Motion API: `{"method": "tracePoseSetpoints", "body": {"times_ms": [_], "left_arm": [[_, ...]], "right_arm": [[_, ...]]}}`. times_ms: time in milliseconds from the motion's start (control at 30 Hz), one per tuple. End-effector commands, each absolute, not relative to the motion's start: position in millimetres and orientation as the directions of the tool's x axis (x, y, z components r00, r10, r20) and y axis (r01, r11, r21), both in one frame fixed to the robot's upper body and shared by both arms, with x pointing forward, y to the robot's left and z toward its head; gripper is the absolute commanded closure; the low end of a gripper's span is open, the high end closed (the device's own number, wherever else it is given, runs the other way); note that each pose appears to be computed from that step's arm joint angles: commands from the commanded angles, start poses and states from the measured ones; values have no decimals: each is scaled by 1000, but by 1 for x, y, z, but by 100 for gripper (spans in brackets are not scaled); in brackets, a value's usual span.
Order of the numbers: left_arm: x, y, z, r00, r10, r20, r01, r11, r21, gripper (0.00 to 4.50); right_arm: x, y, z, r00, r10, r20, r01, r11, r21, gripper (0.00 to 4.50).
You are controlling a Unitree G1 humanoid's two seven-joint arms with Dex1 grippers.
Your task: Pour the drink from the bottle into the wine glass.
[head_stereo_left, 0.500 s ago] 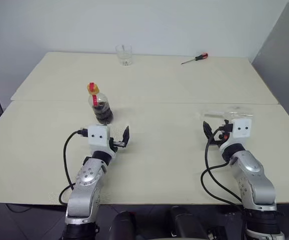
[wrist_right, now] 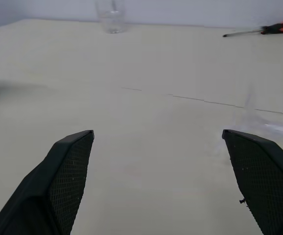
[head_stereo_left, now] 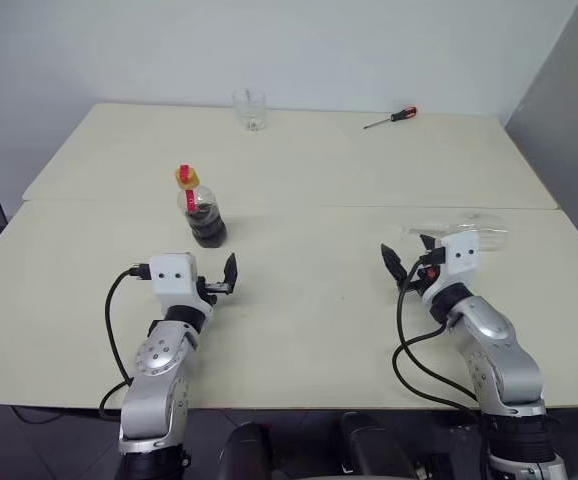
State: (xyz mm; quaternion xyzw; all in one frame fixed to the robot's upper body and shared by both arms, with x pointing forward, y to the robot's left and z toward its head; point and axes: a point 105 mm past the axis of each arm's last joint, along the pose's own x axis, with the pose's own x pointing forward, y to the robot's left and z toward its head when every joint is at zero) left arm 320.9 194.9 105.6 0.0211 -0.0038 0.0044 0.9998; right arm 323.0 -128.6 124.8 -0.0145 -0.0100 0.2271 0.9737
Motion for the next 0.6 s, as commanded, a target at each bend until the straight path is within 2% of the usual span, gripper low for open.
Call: {"method": "tracePoseSetpoints", "body": {"times_ms": [33,233,600], "left_arm": [[332,200,120,995,70,72,-76,994,84,4],[350,200,135,988,87,129,-96,993,66,4],[376,214,144,980,124,154,-136,988,74,4]], "right_arm": [[310,-104,141,806,590,45,-585,806,-91,0],[298,-82,133,686,727,-43,-722,672,-162,0],[291,-68,129,639,767,-61,-766,625,-152,0]]}}
